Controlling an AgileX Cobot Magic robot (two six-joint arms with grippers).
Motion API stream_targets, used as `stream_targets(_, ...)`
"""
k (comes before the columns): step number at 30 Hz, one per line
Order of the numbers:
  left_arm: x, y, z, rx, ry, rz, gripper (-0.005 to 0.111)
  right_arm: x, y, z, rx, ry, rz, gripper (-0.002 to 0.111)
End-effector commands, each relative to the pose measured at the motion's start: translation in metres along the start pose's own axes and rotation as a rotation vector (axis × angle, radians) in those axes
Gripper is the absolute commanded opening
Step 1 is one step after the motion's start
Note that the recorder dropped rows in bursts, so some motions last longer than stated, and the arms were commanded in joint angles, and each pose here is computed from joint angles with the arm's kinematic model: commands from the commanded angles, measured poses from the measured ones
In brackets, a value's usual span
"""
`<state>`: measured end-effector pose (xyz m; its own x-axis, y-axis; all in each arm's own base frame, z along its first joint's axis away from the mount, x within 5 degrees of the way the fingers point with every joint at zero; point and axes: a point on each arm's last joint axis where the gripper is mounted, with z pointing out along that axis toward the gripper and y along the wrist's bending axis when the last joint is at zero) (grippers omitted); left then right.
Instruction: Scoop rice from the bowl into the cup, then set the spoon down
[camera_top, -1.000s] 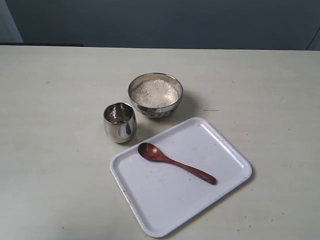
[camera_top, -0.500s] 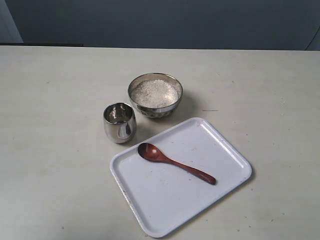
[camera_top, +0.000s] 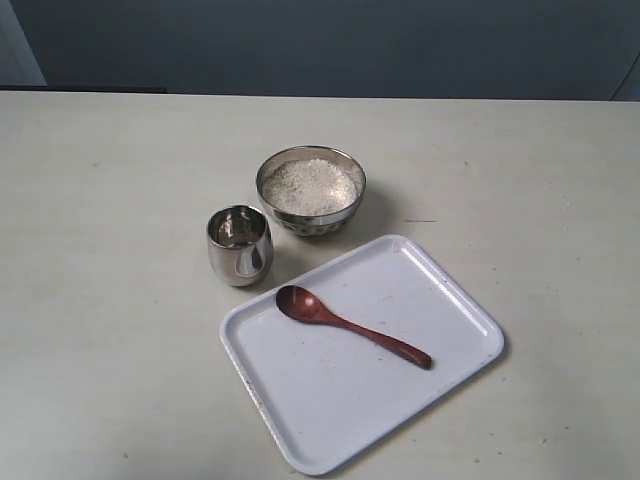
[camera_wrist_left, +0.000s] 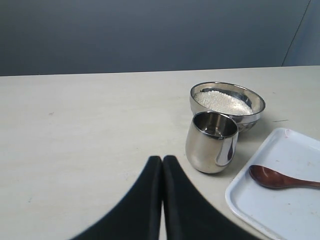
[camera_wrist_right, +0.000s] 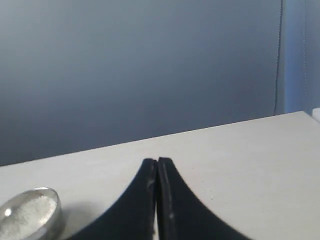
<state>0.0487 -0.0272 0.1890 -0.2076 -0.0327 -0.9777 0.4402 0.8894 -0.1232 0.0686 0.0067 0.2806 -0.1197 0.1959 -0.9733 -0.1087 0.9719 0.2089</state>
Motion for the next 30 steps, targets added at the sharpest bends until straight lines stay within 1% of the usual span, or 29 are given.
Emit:
stream_targets(1, -0.003, 0.0, -0.001, 0.006, -0.022, -0.004, 0.001, 0.022, -0.001, 0.007, -0.057, -0.12, 0.128, 0.0)
stream_targets(5, -0.003, 0.0, -0.001, 0.006, -0.022, -0.004, 0.001, 0.04, -0.002, 0.01, -0.102, -0.195, 0.144, 0.0)
stream_targets(9, -0.003, 0.0, -0.001, 0.006, -0.022, -0.004, 0.001, 0.056, -0.003, 0.011, -0.13, -0.215, 0.1, 0.0)
stream_targets(10, -0.003, 0.0, -0.001, 0.006, -0.022, -0.004, 0.001, 0.055, -0.003, 0.011, -0.132, -0.231, 0.085, 0.0)
stream_targets(14, -0.003, 0.0, -0.001, 0.006, -0.022, -0.004, 0.001, 0.057, -0.003, 0.009, -0.112, -0.224, 0.017, 0.0)
stream_targets(17, -0.003, 0.0, -0.001, 0.006, -0.022, -0.004, 0.001, 0.059, -0.005, 0.006, -0.084, -0.214, -0.005, 0.0)
stream_targets(19, -0.003, 0.0, -0.001, 0.006, -0.022, -0.004, 0.001, 0.062, -0.009, 0.003, -0.05, -0.192, -0.005, 0.0)
stream_targets(23, -0.003, 0.0, -0.001, 0.006, -0.022, -0.004, 0.001, 0.07, -0.015, -0.002, 0.007, -0.13, 0.048, 0.0)
stream_targets(25, -0.003, 0.0, -0.001, 0.006, -0.022, -0.004, 0.001, 0.072, -0.016, -0.002, 0.018, -0.116, 0.084, 0.0)
stream_targets(30, -0.003, 0.0, -0.001, 0.006, -0.022, -0.004, 0.001, 0.071, -0.016, -0.003, 0.011, -0.122, 0.116, 0.0)
